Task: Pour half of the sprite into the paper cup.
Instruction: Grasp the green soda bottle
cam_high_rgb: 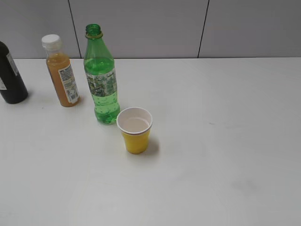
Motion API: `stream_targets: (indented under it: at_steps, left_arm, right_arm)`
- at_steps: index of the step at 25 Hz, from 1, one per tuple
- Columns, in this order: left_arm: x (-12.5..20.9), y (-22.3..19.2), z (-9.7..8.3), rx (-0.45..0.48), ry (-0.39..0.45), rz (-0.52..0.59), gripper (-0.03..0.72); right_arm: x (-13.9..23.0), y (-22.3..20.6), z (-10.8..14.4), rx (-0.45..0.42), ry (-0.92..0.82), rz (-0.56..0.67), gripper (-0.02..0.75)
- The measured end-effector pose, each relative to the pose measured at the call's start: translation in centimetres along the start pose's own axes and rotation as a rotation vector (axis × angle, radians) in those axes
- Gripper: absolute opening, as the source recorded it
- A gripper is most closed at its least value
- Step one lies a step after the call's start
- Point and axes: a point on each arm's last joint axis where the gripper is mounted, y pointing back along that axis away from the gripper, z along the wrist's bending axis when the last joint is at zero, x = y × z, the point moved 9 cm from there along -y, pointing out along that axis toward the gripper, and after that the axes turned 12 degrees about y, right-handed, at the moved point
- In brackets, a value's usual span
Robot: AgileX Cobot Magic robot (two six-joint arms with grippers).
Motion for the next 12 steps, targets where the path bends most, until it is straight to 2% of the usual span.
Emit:
stream_targets:
  at_steps: [12]
  left_arm:
    - [0.0, 0.0, 0.0, 0.000, 0.000, 0.000, 0.589]
  right_arm:
    - [-0.5, 4.2, -0.1, 0.063, 0.038, -0.306, 0.540]
